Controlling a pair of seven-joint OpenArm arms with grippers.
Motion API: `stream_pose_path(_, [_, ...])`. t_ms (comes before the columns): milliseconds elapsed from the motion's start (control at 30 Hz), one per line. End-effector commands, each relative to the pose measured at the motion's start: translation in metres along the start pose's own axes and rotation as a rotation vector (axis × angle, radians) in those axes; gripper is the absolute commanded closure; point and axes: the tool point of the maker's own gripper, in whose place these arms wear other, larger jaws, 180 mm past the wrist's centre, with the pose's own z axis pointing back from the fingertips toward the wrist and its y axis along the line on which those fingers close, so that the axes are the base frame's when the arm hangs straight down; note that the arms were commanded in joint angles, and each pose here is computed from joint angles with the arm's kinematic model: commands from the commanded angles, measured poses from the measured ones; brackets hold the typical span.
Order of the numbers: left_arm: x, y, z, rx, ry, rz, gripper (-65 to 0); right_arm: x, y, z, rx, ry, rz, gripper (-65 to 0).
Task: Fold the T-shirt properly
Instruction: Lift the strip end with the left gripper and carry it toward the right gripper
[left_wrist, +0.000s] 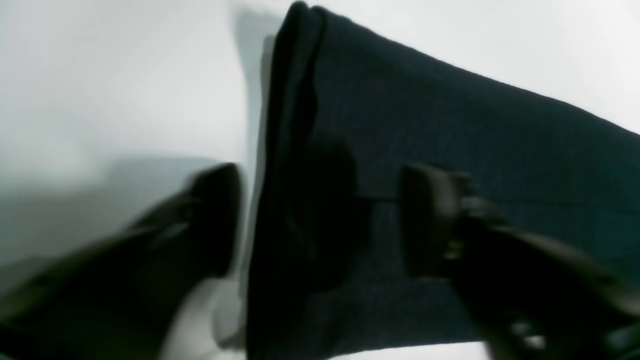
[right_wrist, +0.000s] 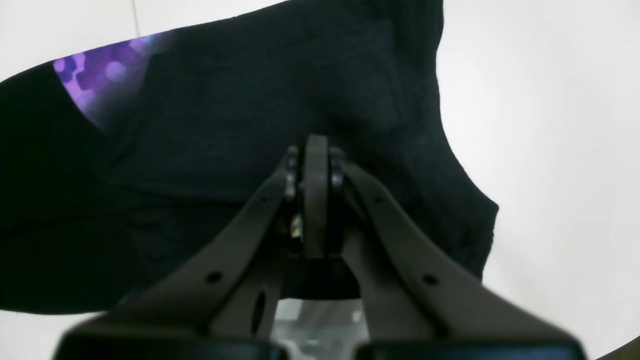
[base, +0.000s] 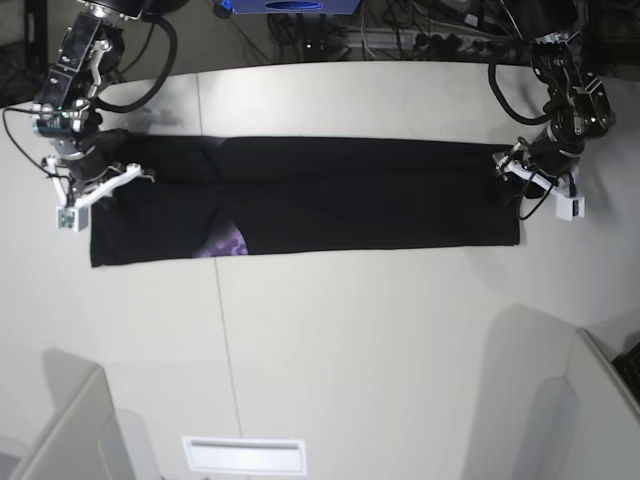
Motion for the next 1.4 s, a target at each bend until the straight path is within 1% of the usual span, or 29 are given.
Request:
stream_pose_path(0, [-0.008,0.001,0.000,0.010,0.039,0.001,-36.2,0.013,0.003,0.003,0.007,-0.051,-0.003,0.0])
stream_pose_path(167, [-0.007,0.003,0.001,0.013,0.035,0.006,-19.7,0.011,0.004,0.003,0.009,-0.048,-0.004,0.0])
stream_pose_path(233, [-0.007,0.002,0.001,0.013,0.037,0.002,-9.4,0.005,0.004,0.004,0.013,-0.035,-0.005,0.0])
stream_pose_path(267, [-0.007,0.002,0.000,0.012,0.038,0.001,-3.1,0.005,0.007,0.005,0.030,-0.038,-0.011,0.0])
stream_pose_path(300, [-0.006,0.003,0.001,0.014,0.034,0.001,0.0,0.004,0.013,0.007,0.065,-0.041,-0.017,0.0])
stream_pose_path(367, [-0.001,0.006,0.002,0.020,0.018,-0.002,0.0,-0.001,0.025,0.012,0.147,-0.047,-0.021,0.0])
stream_pose_path(400, [0.008,0.011,0.005,0.031,-0.005,-0.020,0.0,-0.002,0.029,0.014,0.181,-0.052,-0.032,0.0])
stream_pose_path(500, [0.021,0.022,0.010,0.053,-0.045,-0.042,0.0,-0.001,0.039,0.017,0.239,-0.069,-0.049,0.0])
stream_pose_path(667, [0.039,0.034,0.021,0.085,-0.072,-0.095,0.0,-0.008,0.038,0.019,0.242,-0.052,-0.052,0.0])
stream_pose_path(767, [0.051,0.028,0.030,0.085,-0.099,-0.141,0.0,-0.014,0.036,0.021,0.238,-0.042,-0.051,0.0])
stream_pose_path(867, [0.059,0.018,0.040,0.090,-0.125,-0.209,0.0,-0.014,0.036,0.021,0.238,-0.040,-0.049,0.0])
stream_pose_path(933, [0.068,0.011,0.046,0.128,-0.137,-0.297,0.0,-0.014,0.036,0.021,0.238,-0.040,-0.049,0.0])
stream_pose_path(1000, [0.067,0.001,0.048,0.161,-0.145,-0.348,0.0,-0.014,0.036,0.021,0.238,-0.040,-0.049,0.0])
stream_pose_path(1100, [0.071,-0.021,0.054,0.187,-0.183,-0.405,0.0,-0.014,0.036,0.021,0.238,-0.042,-0.048,0.0])
stream_pose_path(1167, [0.067,-0.047,0.052,0.151,-0.186,-0.458,0.0,-0.013,0.036,0.021,0.238,-0.043,-0.048,0.0])
stream_pose_path(1300, [0.039,-0.099,0.039,0.038,-0.133,-0.573,0.0,-0.013,0.036,0.021,0.238,-0.045,-0.048,0.0])
stream_pose_path(1367, [0.027,-0.112,0.033,0.006,-0.105,-0.603,0.0,-0.013,0.036,0.021,0.238,-0.045,-0.048,0.0])
